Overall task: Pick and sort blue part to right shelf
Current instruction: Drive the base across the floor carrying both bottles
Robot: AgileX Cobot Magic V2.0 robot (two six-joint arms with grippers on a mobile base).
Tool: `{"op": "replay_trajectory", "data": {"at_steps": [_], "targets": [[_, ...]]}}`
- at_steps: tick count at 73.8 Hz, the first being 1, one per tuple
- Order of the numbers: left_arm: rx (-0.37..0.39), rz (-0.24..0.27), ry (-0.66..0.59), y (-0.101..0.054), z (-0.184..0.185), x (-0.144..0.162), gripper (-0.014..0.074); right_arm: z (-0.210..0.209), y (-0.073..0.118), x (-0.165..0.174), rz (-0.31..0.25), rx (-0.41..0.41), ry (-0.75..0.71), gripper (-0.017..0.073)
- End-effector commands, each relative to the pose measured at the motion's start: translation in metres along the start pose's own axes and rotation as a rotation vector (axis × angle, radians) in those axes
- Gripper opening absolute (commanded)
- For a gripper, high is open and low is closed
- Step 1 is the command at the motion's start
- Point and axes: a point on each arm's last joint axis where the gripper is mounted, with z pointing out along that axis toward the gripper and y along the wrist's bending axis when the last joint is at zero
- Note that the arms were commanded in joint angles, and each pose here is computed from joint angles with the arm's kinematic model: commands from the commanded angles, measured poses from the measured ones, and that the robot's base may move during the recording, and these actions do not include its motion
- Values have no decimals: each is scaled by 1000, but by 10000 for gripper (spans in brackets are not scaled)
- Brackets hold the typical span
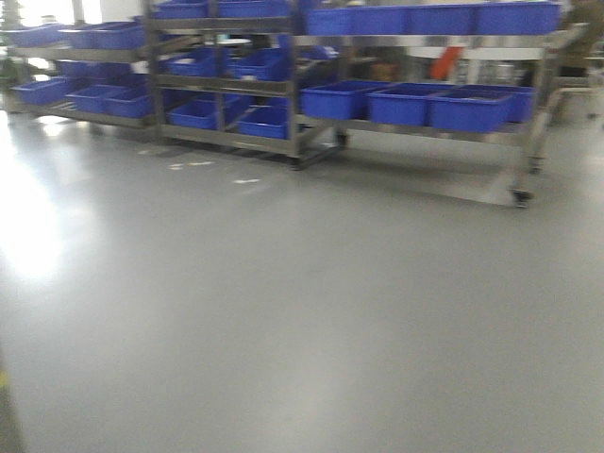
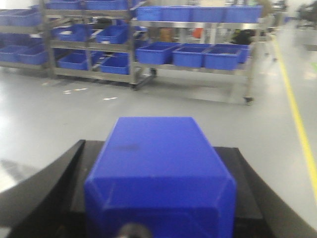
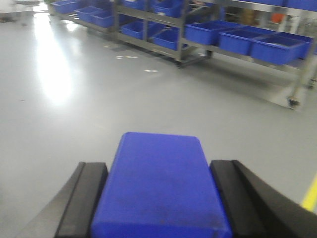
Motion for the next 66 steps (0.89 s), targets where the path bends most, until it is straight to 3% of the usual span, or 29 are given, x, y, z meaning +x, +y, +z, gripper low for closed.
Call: {"op": "replay_trajectory", "data": {"at_steps": [1, 66], "targets": [[18, 2, -105, -1, -2, -16, 294, -1, 0, -16, -25, 0, -101, 251], [18, 2, -105, -1, -2, -16, 294, -1, 0, -16, -25, 1, -101, 251]]}}
